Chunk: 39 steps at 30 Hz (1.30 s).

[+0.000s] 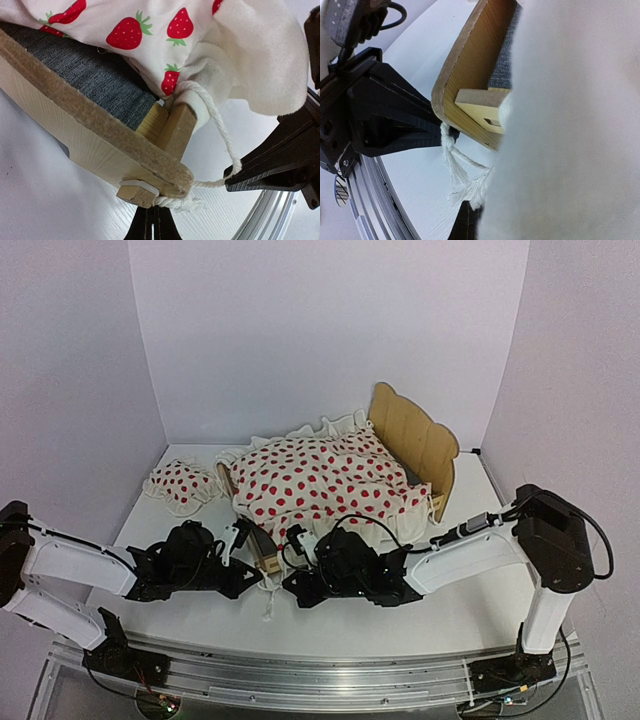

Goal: Set up the pet bed

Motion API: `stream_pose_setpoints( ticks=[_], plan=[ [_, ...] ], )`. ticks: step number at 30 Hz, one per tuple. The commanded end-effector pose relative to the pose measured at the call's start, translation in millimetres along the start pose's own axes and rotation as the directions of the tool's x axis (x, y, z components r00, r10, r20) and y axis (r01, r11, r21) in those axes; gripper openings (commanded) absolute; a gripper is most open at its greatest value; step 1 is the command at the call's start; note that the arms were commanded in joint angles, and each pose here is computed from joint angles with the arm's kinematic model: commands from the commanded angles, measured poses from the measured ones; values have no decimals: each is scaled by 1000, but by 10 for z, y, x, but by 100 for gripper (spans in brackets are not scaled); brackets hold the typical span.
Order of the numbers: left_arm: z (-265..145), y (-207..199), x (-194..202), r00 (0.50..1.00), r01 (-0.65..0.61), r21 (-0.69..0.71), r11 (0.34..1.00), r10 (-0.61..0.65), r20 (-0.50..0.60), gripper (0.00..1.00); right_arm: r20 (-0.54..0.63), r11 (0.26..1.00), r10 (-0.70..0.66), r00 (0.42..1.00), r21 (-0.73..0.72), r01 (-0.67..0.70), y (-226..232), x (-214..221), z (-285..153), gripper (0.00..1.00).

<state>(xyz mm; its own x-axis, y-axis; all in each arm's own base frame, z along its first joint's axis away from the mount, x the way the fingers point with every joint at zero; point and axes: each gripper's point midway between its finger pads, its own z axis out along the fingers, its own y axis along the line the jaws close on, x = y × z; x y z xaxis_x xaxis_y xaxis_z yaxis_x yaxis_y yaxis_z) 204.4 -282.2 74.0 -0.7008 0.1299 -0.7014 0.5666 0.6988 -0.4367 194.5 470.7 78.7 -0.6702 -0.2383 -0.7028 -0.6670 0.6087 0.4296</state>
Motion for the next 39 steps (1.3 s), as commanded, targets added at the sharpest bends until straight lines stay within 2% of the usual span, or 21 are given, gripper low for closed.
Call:
stream_pose_setpoints(
  ticks=[1, 6, 9, 13, 17, 22, 25, 29, 36, 39],
  plan=[
    [-40, -338, -466, 989, -77, 113, 991, 62, 135, 0, -14, 999, -31, 999, -39, 31, 110, -55, -78, 0],
    [-68, -477, -494, 983, -123, 159, 980, 99, 152, 0, -25, 998, -35, 999, -60, 34, 142, -42, -86, 0],
    [-109, -647, -495, 972, -199, 196, 960, 167, 168, 0, -32, 997, -33, 999, -64, 31, 143, -21, -87, 0],
    [-178, -668, -384, 951, -291, 180, 940, 263, 164, 0, -22, 998, -27, 999, -49, 26, 110, -38, -105, 0],
    [-279, -655, -345, 891, -430, 141, 892, 394, 228, 0, -20, 999, -16, 1000, -33, 16, 64, -28, -120, 0],
    [-309, -673, -409, 781, -588, 63, 807, 545, 306, 0, -22, 999, -9, 1000, -33, 8, 54, -16, -139, 0],
    [-119, -531, -347, 786, -594, 15, 804, 576, 225, 0, -16, 1000, -1, 1000, -24, 1, 30, -25, -157, 0],
    [-5, -470, -207, 797, -593, 17, 805, 584, 156, 0, -2, 1000, 1, 1000, -20, -1, 23, -65, -211, 0],
    [49, -438, -404, 802, -559, -83, 825, 563, 199, 0, -29, 996, -5, 1000, -84, 3, 129, -35, -247, 0],
    [38, -367, -529, 819, -512, -152, 845, 534, 209, 0, -53, 994, 15, 998, -108, -21, 120, 3, -285, 0]
  ],
)
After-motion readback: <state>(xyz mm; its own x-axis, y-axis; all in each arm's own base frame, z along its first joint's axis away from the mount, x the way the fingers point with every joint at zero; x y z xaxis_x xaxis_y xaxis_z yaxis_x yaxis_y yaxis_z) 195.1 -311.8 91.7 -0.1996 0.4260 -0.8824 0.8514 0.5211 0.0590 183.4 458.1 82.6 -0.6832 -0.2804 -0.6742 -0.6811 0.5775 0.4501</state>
